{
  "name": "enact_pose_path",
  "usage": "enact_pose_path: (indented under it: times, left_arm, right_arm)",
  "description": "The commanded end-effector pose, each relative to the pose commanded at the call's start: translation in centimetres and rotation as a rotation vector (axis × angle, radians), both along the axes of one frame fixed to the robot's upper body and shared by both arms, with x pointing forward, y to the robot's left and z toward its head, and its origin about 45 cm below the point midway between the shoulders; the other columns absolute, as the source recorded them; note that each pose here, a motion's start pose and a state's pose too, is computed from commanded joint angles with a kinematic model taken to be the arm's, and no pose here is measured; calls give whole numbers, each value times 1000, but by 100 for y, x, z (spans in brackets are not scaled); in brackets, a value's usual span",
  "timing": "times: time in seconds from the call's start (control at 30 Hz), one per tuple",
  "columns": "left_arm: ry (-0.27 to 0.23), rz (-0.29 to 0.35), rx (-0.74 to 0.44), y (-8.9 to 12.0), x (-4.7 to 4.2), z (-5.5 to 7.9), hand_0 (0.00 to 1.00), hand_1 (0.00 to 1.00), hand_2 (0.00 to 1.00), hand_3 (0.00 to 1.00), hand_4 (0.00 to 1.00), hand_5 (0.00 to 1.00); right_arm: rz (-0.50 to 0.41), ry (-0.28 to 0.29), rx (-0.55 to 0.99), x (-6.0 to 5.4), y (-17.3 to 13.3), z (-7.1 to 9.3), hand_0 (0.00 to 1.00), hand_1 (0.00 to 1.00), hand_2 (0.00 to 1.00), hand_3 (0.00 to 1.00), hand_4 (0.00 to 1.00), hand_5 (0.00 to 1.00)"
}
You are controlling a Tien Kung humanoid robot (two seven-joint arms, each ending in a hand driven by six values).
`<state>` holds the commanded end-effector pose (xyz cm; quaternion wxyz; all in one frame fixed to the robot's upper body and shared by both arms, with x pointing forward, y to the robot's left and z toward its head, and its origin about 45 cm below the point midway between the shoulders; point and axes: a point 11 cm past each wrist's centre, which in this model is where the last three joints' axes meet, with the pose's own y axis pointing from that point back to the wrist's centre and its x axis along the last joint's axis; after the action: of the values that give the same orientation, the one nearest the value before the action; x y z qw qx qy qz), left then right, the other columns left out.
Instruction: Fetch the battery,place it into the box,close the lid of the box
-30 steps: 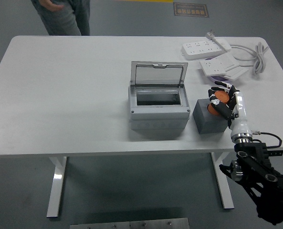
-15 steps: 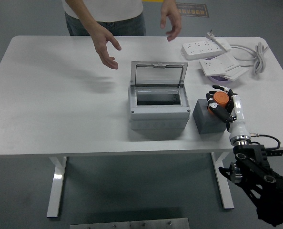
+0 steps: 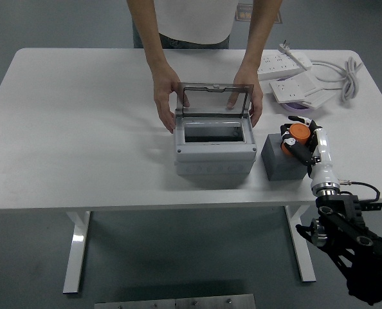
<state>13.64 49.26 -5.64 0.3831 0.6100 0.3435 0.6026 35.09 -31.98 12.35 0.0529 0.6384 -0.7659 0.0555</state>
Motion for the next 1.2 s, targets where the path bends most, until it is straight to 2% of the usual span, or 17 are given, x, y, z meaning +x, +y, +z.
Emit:
enact_pose_path:
  times: [0.1, 0.13, 0.3, 0.33, 0.5, 0.53, 0.7, 0.73, 0.9, 0.93, 1.1, 1.13, 1.2]
  left_arm:
    - [0, 0, 0, 0, 0, 0, 601, 700, 591, 557, 589, 29]
    - [0, 0, 0, 1, 0, 0, 600, 700, 590, 557, 590, 29]
    - [-2, 2, 2, 8, -1, 3, 600, 700, 590, 557, 590, 29]
    - [-2, 3, 2, 9, -1, 4, 600, 700, 590, 557, 591, 32]
    - [-3, 4, 4, 18, -2, 8, 600, 700, 590, 557, 591, 32]
    - [-4, 5, 4, 19, -2, 8, 599, 699, 590, 557, 592, 35]
    - [-6, 5, 6, 21, 2, 11, 599, 699, 590, 557, 592, 35]
    - [-7, 6, 6, 22, 3, 11, 599, 699, 591, 558, 593, 33]
    - [-8, 6, 8, 28, 7, 15, 599, 699, 591, 558, 593, 33]
    - [-9, 6, 9, 30, 8, 16, 599, 700, 593, 562, 598, 34]
    - [-9, 5, 12, 35, 12, 20, 599, 700, 593, 562, 598, 34]
    - [-9, 5, 13, 36, 13, 21, 599, 700, 596, 563, 601, 35]
    - [-9, 4, 14, 39, 15, 24, 599, 700, 596, 563, 601, 35]
  right_arm:
    - [-8, 7, 0, -2, -9, -8, 648, 572, 569, 633, 593, 132]
    - [-9, 10, 0, -4, -10, -12, 665, 530, 531, 583, 453, 140]
    - [-17, 21, -2, -8, -17, -26, 665, 530, 531, 583, 453, 140]
    - [-18, 22, -3, -9, -17, -27, 572, 446, 464, 500, 389, 28]
    - [-23, 25, -3, -6, -20, -24, 572, 446, 464, 500, 389, 28]
    - [-23, 26, -3, -5, -19, -23, 492, 370, 392, 359, 329, 2]
    - [-25, 26, -2, 2, -21, -13, 492, 370, 392, 359, 329, 2]
    - [-25, 26, -2, 4, -21, -12, 405, 347, 367, 344, 214, 2]
    - [-24, 27, -2, 7, -17, -10, 405, 347, 367, 344, 214, 2]
    - [-23, 27, -2, 8, -17, -9, 341, 325, 350, 333, 127, 2]
    - [-21, 21, -3, 26, -15, 15, 341, 325, 350, 333, 127, 2]
    - [-20, 19, -3, 32, -16, 23, 296, 279, 350, 326, 87, 2]
    - [-19, 14, -3, 44, -17, 43, 296, 279, 350, 326, 87, 2]
